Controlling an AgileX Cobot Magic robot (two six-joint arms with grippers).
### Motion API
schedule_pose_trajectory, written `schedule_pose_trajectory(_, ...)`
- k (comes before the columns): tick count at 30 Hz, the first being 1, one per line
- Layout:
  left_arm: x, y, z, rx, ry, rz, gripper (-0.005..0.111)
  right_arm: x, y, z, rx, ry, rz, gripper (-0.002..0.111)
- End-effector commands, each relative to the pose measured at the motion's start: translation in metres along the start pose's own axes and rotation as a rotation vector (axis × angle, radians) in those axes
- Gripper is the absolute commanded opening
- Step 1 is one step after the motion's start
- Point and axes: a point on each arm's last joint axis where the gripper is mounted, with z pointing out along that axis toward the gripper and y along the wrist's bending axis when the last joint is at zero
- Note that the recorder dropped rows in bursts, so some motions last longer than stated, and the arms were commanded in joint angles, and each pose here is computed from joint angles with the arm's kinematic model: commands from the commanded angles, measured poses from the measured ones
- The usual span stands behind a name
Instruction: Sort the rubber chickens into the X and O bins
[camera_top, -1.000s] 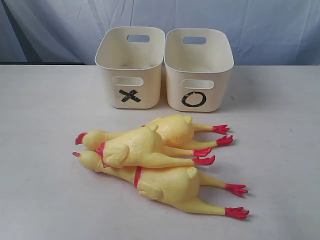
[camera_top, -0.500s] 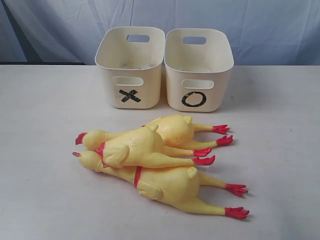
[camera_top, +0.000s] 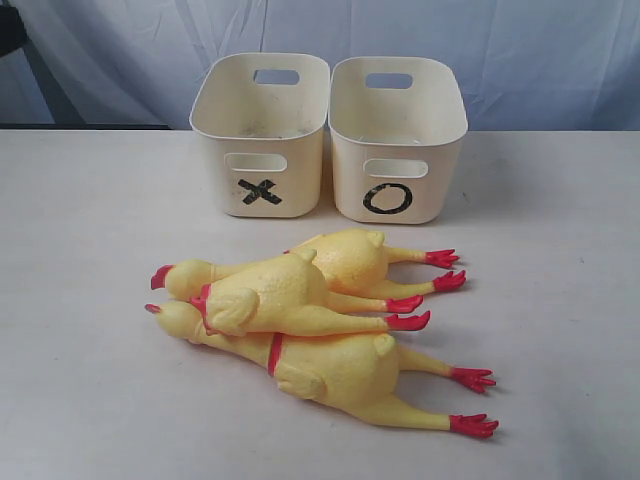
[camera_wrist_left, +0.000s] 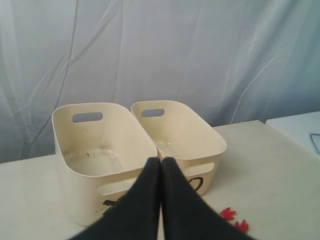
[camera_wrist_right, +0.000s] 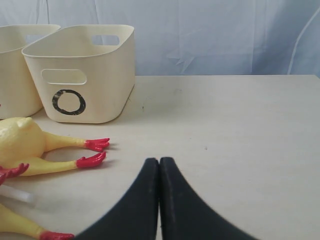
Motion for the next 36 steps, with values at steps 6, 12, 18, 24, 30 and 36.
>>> schedule_pose_trajectory(6,-0.01,0.025,-0.004,-0.284,-0.086,0.134,0.0,0.0,0.0,0.0,0.004,-0.01,0.0,0.0)
schedule_pose_trajectory(12,-0.019,0.049,-0.017,-0.608,-0.117,0.327,0.0,0.0,0.0,0.0,0.004,-0.01,0.0,0.0)
schedule_pose_trajectory(18,-0.021,0.065,-0.031,-0.865,-0.017,0.535,0.0,0.0,0.0,0.0,0.004,-0.01,0.0,0.0)
schedule_pose_trajectory(24,0.003,0.073,-0.023,-0.834,0.18,0.346,0.0,0.0,0.0,0.0,0.004,-0.01,0.0,0.0)
schedule_pose_trajectory(30,0.016,0.064,-0.015,-0.675,0.268,0.228,0.0,0.0,0.0,0.0,0.004,-0.01,0.0,0.0)
schedule_pose_trajectory(36,0.023,0.05,-0.003,-0.472,0.331,0.268,0.0,0.0,0.0,0.0,0.004,-0.01,0.0,0.0)
